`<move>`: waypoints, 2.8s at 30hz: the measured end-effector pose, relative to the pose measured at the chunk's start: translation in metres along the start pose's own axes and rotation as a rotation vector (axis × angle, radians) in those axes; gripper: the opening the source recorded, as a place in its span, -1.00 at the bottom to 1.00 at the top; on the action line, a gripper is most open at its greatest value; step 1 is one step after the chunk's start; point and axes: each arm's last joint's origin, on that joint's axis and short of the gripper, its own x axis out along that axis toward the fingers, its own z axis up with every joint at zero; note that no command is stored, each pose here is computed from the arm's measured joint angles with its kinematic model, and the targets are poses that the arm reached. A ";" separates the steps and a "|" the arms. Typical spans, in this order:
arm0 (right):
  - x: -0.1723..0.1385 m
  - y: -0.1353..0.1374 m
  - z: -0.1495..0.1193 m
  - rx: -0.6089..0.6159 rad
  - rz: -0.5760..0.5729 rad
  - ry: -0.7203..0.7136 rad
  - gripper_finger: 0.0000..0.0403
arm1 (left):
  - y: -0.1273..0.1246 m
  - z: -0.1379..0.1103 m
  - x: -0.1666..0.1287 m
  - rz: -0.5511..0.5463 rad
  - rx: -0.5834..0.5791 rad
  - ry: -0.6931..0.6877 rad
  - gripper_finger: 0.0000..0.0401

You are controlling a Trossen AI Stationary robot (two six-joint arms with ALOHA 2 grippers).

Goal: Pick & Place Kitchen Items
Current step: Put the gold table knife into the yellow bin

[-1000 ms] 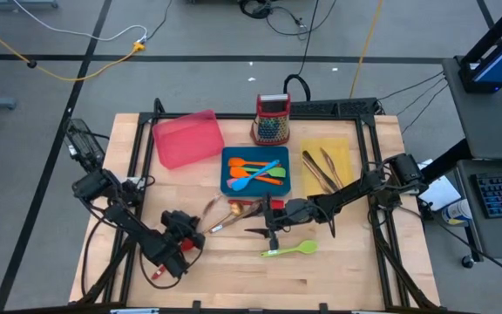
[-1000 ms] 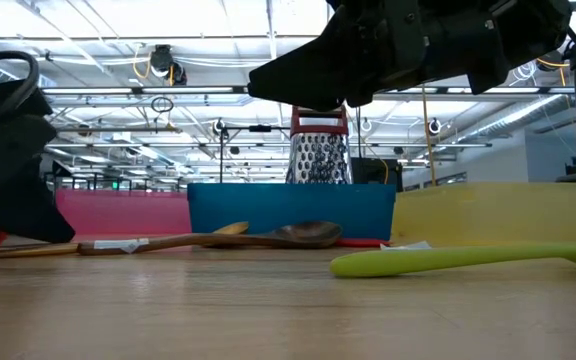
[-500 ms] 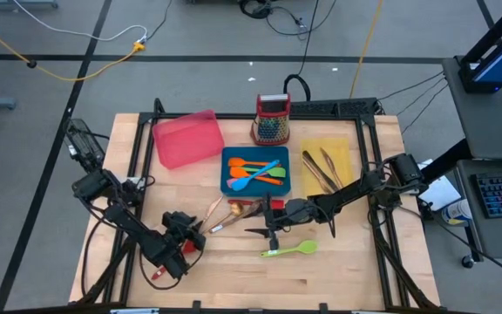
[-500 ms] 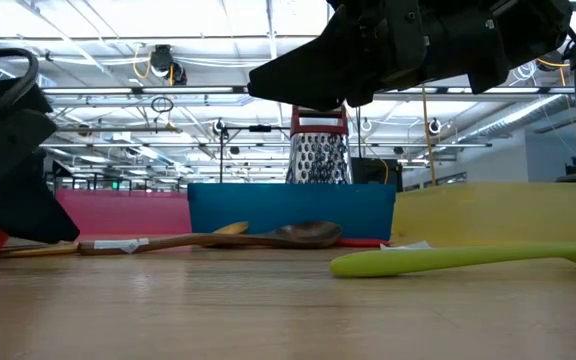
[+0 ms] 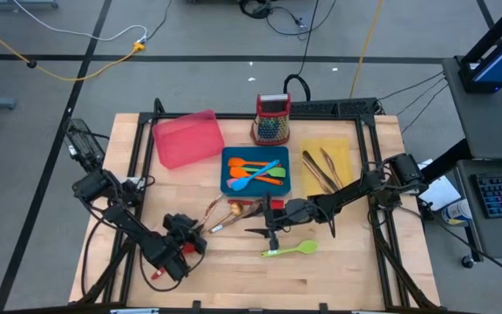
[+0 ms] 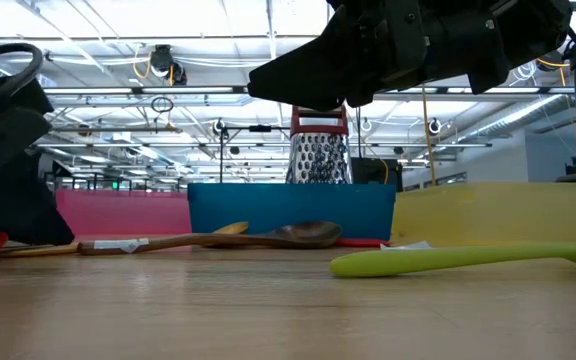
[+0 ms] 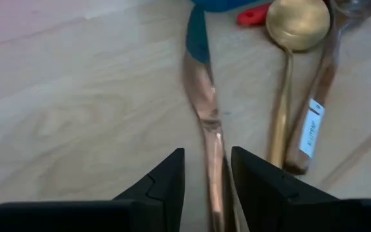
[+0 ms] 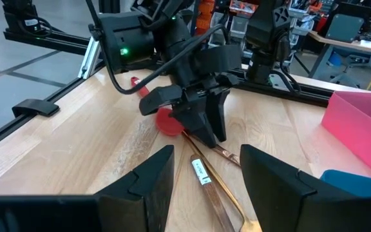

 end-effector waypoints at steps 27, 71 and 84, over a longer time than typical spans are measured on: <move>0.000 0.000 0.000 0.023 0.000 0.000 -0.15 | 0.064 -0.012 0.021 0.053 0.123 -0.108 -0.73; 0.000 0.000 0.000 0.022 0.000 -0.001 -0.15 | 0.086 -0.030 0.026 -0.163 0.161 -0.202 -0.48; 0.000 -0.001 0.000 -0.007 -0.003 -0.001 -0.15 | 0.074 -0.023 0.021 -0.081 0.173 -0.123 -0.13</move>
